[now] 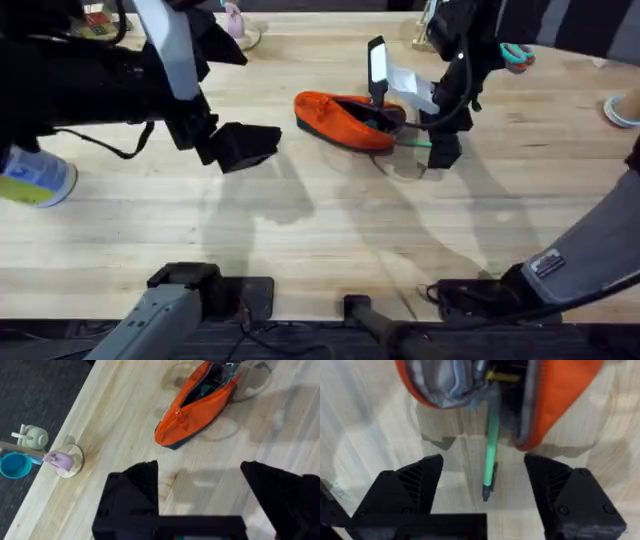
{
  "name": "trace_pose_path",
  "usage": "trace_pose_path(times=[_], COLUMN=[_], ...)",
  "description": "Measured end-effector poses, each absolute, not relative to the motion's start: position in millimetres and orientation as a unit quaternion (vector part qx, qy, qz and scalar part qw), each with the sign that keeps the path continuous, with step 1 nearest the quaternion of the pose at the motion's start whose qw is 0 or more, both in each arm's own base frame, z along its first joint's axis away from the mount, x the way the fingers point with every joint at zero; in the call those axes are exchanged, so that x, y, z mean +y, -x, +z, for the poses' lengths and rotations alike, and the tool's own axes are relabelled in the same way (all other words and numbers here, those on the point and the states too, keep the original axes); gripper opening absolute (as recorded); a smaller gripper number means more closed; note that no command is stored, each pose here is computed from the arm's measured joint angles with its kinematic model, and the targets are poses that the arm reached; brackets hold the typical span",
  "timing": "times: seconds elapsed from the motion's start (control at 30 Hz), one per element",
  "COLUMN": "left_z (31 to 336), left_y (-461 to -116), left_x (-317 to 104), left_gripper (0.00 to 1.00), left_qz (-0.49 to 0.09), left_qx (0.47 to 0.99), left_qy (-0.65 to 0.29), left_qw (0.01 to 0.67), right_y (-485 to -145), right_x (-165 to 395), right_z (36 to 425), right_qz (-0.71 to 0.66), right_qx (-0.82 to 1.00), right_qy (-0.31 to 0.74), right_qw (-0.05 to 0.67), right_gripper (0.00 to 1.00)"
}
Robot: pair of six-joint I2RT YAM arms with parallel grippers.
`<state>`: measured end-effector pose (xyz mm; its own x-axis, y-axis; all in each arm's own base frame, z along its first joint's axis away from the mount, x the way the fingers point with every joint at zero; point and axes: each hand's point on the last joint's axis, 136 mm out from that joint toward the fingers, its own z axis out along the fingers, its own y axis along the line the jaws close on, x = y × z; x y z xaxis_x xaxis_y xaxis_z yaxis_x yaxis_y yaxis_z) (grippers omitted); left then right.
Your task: Unzip the bag, pick up the pens from the table one at a time and place them inside, then zip the bag closed.
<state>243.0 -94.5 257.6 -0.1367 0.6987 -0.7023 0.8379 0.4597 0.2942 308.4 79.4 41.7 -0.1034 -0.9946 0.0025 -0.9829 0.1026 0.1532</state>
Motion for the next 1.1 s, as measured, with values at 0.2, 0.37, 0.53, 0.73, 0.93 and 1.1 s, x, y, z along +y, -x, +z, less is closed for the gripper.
trace_pose_path(times=[0.2, 0.37, 0.53, 0.73, 0.93, 1.1], left_z=[257.6, 257.6, 257.7, 257.7, 257.6, 257.7], left_y=[-243.0, -243.0, -243.0, -243.0, -243.0, -243.0], left_x=[-94.5, -94.5, -94.6, -94.6, -94.5, -94.5], left_gripper=[0.993, 0.993, 0.994, 0.993, 0.993, 0.993], left_qz=[-0.085, -0.085, -0.085, -0.085, -0.085, -0.085], left_qx=[0.749, 0.749, 0.749, 0.749, 0.749, 0.749], left_qy=[-0.513, -0.513, -0.513, -0.513, -0.513, -0.513], left_qw=[0.411, 0.411, 0.411, 0.411, 0.411, 0.411], right_y=[-306.5, -302.9, -300.1, -300.0, -299.9, -300.0], right_x=[79.3, 78.5, 79.4, 79.5, 79.6, 79.8], right_z=[42.2, 37.8, 36.4, 36.4, 36.4, 36.9], right_qz=[-0.057, -0.062, -0.068, -0.067, -0.067, -0.067], right_qx=[-0.752, -0.767, -0.773, -0.779, -0.785, -0.789], right_qy=[-0.654, -0.635, -0.627, -0.618, -0.611, -0.607], right_qw=[0.057, 0.070, 0.075, 0.076, 0.076, 0.076], right_gripper=[0.931, 0.247, 0.039, 0.034, 0.030, 0.031])
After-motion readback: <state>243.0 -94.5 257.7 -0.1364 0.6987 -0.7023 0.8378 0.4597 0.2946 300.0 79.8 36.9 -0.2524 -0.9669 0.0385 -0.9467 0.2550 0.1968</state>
